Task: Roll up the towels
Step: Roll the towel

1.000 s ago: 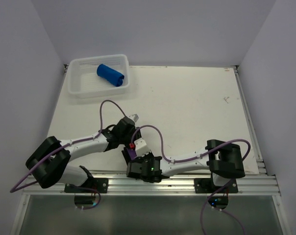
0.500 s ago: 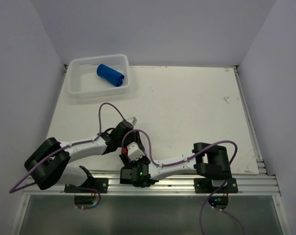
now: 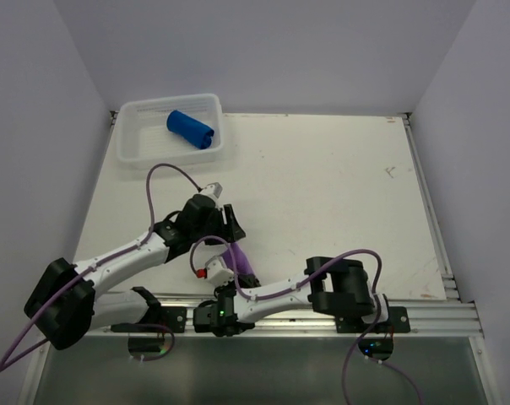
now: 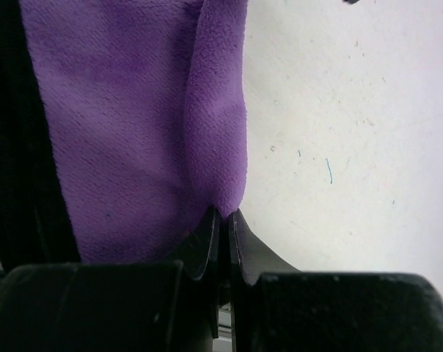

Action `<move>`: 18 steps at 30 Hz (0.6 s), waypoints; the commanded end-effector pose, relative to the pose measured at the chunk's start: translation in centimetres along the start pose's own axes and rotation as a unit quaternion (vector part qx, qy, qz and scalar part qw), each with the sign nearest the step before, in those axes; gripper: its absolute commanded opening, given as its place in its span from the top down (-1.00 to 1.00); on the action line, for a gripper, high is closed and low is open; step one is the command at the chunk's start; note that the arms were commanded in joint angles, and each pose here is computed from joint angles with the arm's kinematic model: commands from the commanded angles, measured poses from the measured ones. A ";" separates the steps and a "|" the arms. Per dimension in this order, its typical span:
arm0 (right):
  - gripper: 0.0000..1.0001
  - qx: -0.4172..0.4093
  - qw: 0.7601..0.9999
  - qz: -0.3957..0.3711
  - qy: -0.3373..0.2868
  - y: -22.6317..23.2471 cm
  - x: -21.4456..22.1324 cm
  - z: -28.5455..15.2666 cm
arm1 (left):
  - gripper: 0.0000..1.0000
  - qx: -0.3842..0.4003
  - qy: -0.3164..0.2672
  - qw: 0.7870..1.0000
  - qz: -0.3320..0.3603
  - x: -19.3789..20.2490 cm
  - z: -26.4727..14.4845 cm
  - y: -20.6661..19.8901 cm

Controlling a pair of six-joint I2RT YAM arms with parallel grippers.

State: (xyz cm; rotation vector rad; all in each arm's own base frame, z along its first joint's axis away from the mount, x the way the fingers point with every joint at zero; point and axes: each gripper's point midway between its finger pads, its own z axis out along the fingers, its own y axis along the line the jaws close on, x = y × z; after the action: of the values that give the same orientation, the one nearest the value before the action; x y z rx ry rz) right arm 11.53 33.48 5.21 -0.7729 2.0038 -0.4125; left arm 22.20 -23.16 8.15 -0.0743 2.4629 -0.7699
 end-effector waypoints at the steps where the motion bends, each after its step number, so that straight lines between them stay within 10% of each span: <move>1: 1.00 0.053 0.998 -0.014 -0.039 -1.3 -1.6 -0.4 | -0.30 0.003 -0.026 1.000 0.013 -2.2 -0.8 -0.4; 18: 1.00 -0.065 0.988 -0.142 0.005 3.2 0.7 -0.3 | -0.25 0.109 -0.012 0.994 -0.017 -1.0 -1.6 -3.6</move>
State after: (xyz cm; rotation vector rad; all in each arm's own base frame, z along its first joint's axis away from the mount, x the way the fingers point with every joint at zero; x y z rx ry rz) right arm 10.91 34.27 3.36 -1.0772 1.9308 -0.5229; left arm 21.99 -24.18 10.25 -0.0533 2.4039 -0.9294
